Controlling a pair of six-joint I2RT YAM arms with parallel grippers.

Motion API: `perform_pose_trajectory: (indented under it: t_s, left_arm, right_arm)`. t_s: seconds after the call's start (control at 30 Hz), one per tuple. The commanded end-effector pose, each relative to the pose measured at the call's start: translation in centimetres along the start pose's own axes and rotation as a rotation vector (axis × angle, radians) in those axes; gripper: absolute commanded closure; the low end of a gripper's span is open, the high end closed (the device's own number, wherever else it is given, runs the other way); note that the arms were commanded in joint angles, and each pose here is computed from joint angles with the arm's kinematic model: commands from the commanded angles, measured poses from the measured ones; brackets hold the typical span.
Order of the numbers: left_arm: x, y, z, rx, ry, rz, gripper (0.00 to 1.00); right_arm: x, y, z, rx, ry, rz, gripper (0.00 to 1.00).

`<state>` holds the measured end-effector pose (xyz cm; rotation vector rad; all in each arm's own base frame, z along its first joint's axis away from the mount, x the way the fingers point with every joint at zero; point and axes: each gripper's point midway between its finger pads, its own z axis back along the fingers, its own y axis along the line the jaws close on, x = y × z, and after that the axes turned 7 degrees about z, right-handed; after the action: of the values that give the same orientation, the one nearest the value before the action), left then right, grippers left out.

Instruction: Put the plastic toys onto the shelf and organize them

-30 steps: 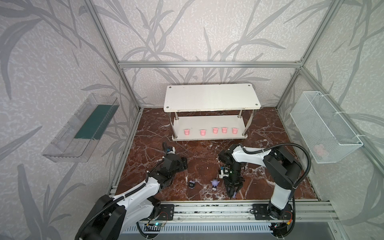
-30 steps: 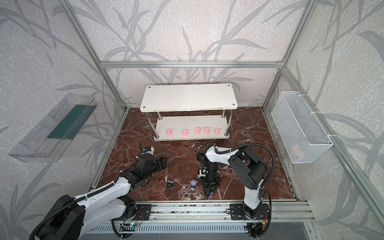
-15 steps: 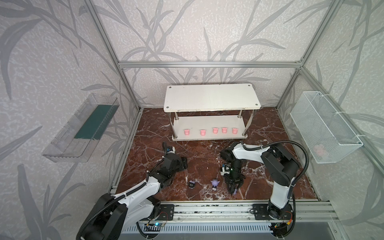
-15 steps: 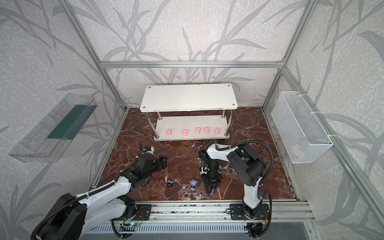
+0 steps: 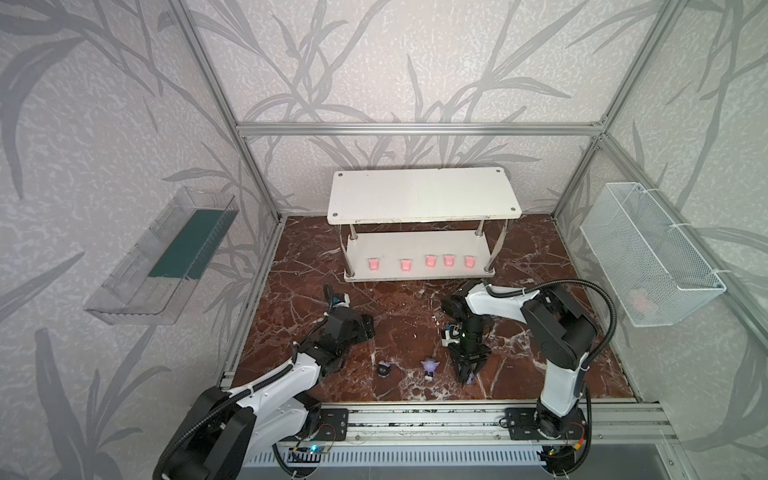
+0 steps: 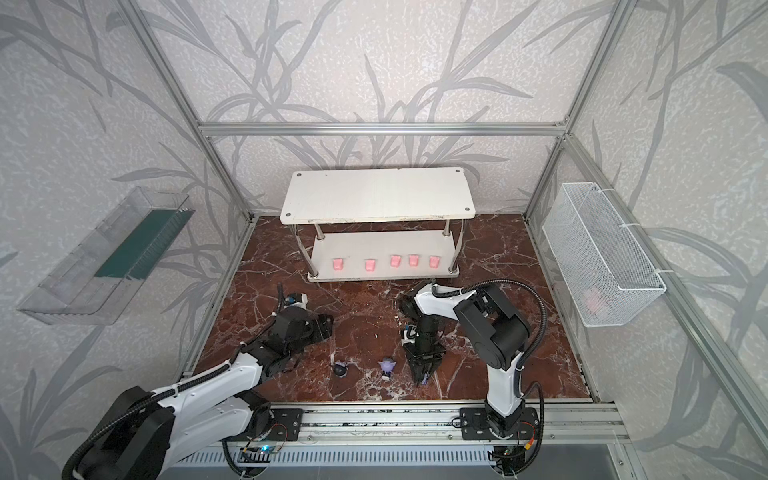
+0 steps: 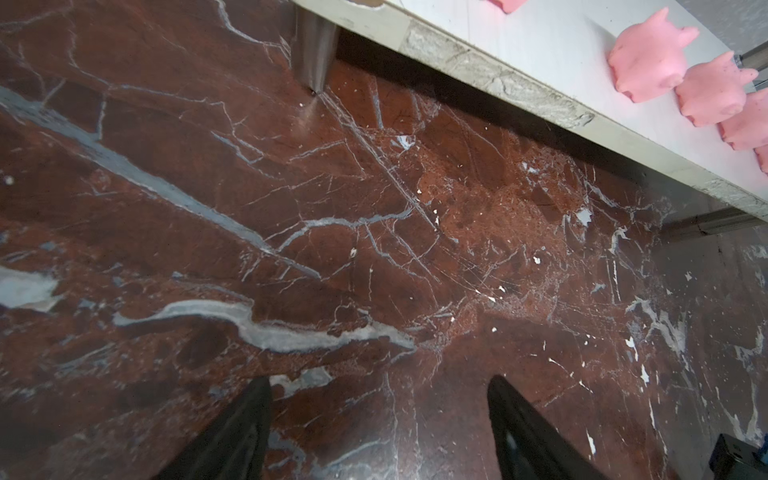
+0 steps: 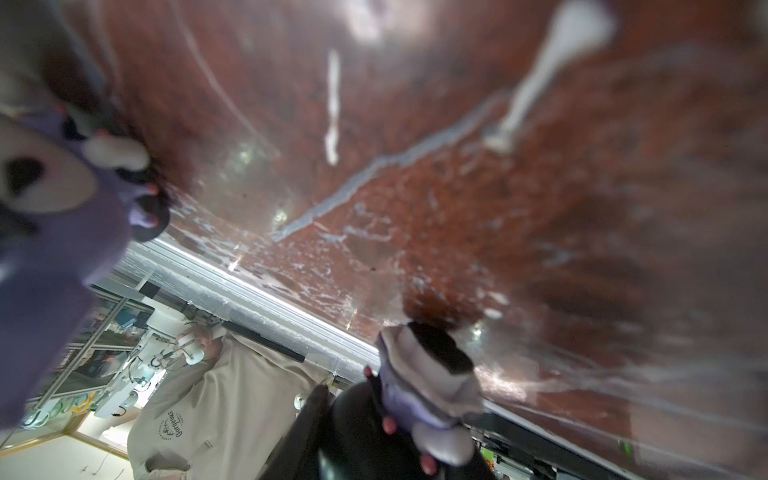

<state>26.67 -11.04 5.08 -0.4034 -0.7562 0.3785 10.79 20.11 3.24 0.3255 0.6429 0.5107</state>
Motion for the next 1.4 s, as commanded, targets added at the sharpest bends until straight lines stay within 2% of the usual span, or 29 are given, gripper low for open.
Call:
perform_pose_trajectory:
  t_s: [0.0, 0.5, 0.83, 1.17, 1.37]
  left_arm:
    - [-0.2, 0.3, -0.1, 0.004, 0.005, 0.022, 0.2]
    - [-0.3, 0.7, -0.1, 0.011, 0.005, 0.026, 0.2]
    - [-0.1, 0.4, 0.1, 0.003, 0.004, 0.027, 0.2]
    - [1.4, -1.6, 1.7, -0.059, -0.016, -0.014, 0.2]
    - [4.0, -5.2, 4.3, -0.158, -0.048, -0.099, 0.21]
  right_arm:
    - [0.5, -0.1, 0.5, 0.002, -0.007, 0.006, 0.69]
    - [0.9, 0.0, 1.4, 0.027, -0.03, 0.0, 0.52]
    - [1.2, 0.7, 2.7, 0.021, -0.077, 0.016, 0.5]
    - [0.7, 0.5, 6.5, -0.047, -0.243, -0.006, 0.5]
    - [-0.5, 0.1, 10.5, -0.106, -0.479, -0.023, 0.5]
